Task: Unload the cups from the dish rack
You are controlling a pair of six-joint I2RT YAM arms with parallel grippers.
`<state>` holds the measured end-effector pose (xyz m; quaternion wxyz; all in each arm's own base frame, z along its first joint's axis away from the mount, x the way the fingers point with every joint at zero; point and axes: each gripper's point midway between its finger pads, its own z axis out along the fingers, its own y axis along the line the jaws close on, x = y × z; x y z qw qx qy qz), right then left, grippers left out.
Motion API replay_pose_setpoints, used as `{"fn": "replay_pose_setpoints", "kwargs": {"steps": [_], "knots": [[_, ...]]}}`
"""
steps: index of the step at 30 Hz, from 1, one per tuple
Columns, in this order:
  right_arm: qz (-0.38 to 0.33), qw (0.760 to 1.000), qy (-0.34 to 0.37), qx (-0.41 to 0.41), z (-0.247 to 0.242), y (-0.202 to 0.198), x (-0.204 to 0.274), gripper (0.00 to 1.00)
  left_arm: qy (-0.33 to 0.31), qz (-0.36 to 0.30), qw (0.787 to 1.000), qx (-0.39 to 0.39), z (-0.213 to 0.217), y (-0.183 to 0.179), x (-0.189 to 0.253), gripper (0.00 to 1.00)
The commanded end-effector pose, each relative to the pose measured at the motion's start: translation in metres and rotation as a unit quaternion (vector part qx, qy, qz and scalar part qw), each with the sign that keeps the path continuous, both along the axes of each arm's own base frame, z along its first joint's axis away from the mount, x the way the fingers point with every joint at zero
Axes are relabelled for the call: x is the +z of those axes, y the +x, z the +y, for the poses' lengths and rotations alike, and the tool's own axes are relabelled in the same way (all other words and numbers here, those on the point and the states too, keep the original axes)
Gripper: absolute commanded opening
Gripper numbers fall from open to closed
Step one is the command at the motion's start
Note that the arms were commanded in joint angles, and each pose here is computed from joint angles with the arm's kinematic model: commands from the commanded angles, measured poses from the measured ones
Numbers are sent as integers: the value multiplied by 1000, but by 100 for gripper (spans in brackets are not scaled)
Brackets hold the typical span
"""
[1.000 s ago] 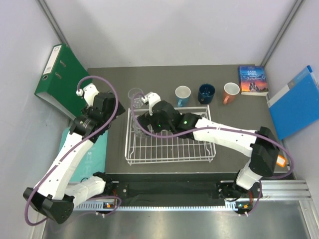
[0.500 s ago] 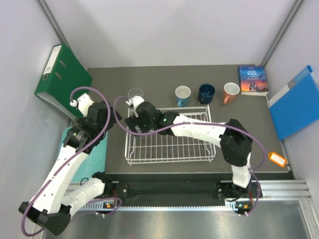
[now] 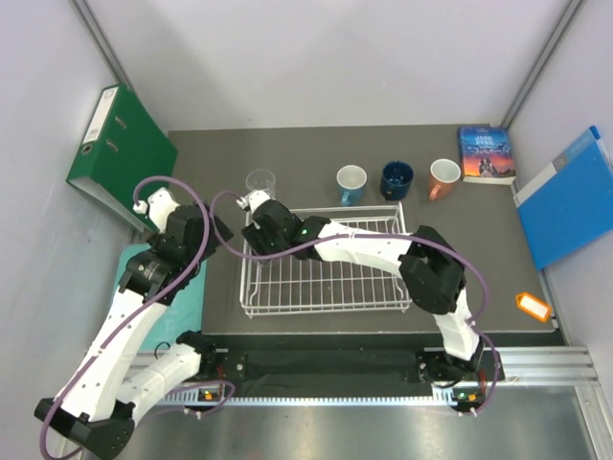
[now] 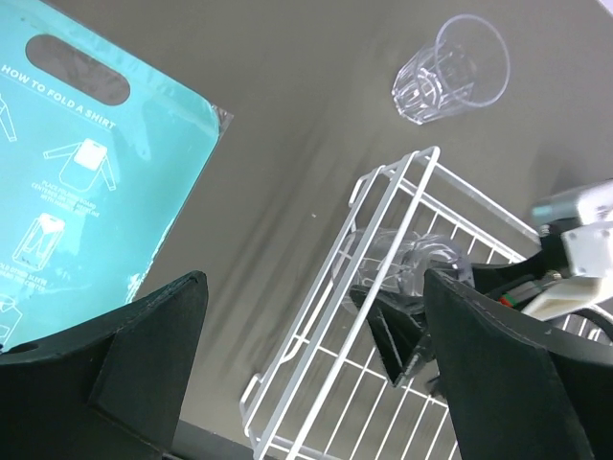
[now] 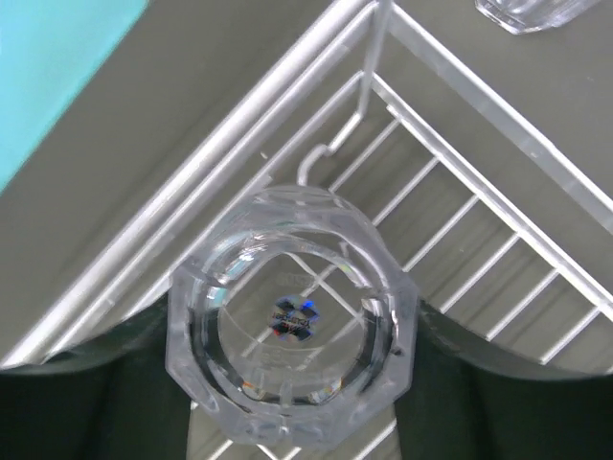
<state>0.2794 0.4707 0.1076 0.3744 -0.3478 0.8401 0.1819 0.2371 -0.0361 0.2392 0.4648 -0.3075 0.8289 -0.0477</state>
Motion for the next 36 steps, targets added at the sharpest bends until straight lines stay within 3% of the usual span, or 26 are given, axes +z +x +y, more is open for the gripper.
{"fn": "replay_pose_setpoints", "kwargs": {"steps": [1, 2, 4, 8, 15, 19, 22, 26, 34, 36], "knots": [[-26, 999, 41, -16, -3, 3, 46, 19, -11, -8, 1000, -4, -4, 2, -2, 97], [-32, 998, 48, -19, -7, 2, 59, 11, -13, -10, 1000, -6, -5, 3, -2, 97], [-39, 998, 48, -32, -19, 1, 71, 8, -13, -12, 1000, -10, -7, 7, -1, 97], [-73, 990, 113, -51, -48, -11, 146, 0, -18, -13, 1000, -22, -15, 16, 0, 98], [-94, 973, 198, -70, -95, -34, 217, 0, -54, -22, 996, -61, -41, 34, 1, 98], [-94, 940, 319, -77, -123, -47, 263, 0, -103, -58, 985, -122, -71, 42, 14, 99], [-57, 912, 396, -85, -142, -41, 267, 0, -166, -119, 961, -184, -101, 46, 39, 99], [-23, 864, 502, -35, -160, -49, 277, 0, -249, -216, 912, -246, -131, 46, 82, 99], [27, 805, 593, 8, -177, -61, 287, 0, -368, -241, 826, -352, -180, 34, 116, 98], [31, 798, 602, 15, -179, -63, 284, 0, -388, -236, 814, -362, -187, 34, 114, 95]]}}
